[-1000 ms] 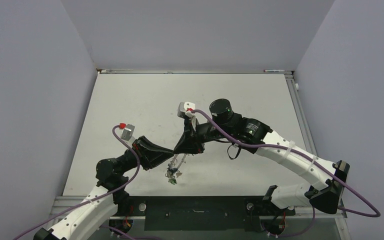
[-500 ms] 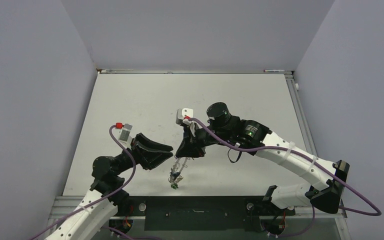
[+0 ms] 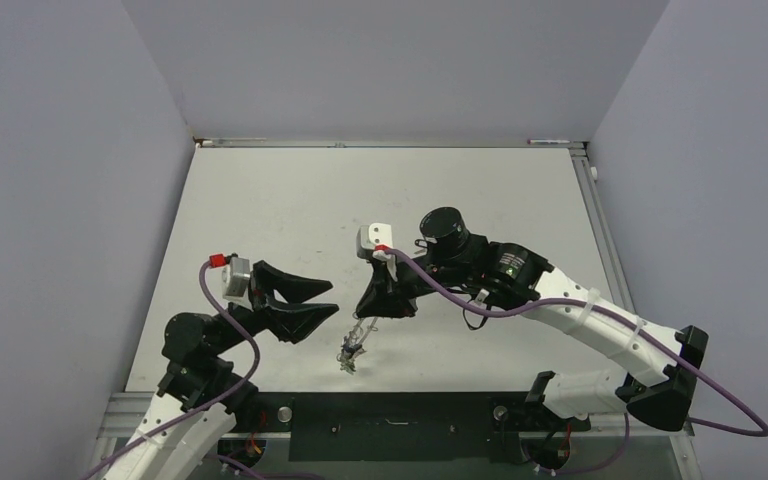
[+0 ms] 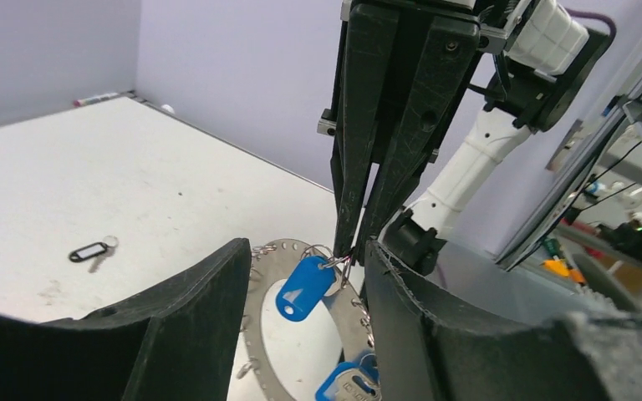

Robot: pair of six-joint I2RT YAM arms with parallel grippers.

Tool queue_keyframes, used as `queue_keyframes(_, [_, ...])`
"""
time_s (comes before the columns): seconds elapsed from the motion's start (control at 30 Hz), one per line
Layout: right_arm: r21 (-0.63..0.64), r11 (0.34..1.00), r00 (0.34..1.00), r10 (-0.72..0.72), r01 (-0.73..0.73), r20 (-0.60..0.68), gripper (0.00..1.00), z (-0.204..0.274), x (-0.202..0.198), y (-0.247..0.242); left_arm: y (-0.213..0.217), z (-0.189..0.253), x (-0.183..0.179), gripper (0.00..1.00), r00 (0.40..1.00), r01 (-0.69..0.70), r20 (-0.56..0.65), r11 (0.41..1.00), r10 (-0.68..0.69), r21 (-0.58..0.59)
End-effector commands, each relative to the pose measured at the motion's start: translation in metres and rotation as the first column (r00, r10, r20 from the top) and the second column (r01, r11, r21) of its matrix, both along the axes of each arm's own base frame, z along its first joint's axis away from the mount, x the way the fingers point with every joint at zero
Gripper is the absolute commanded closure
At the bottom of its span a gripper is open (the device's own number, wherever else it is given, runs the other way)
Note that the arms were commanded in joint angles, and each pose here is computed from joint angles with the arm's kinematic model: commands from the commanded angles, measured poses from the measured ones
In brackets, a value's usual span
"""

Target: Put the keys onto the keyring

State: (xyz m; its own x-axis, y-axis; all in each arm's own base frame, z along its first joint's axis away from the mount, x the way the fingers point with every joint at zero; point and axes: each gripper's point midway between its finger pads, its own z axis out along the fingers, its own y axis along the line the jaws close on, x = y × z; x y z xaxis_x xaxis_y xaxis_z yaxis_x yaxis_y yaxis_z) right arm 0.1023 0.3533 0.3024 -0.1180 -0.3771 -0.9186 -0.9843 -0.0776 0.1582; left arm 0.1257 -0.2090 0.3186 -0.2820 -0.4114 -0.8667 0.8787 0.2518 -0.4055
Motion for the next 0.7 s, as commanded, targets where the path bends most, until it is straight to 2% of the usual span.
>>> queue_keyframes(0.0, [0.142,0.987,0.991,0.064,-0.080,0.114,0.95,0.051,-0.010,-0.001,0.009,0.013,0.002,0.50,0.981,-0.086,0.181,0.994,0.073,0.063])
queue_keyframes(0.2, [0.187,0.975,0.985,0.094,-0.121,0.146,0.95,0.069,-0.016,-0.007,0.012,0.014,0.001,0.50,0.942,-0.125,0.326,0.986,0.081,0.114])
queue_keyframes(0.33, [0.203,0.970,0.983,0.105,-0.135,0.149,0.95,0.075,-0.018,-0.009,0.007,0.011,-0.008,0.53,0.913,-0.082,0.407,0.987,0.019,0.138])
queue_keyframes(0.67, [0.235,0.960,0.979,0.118,-0.156,0.167,0.95,0.085,-0.020,-0.009,0.001,0.018,-0.025,0.57,0.841,0.002,0.538,0.996,-0.052,0.093])
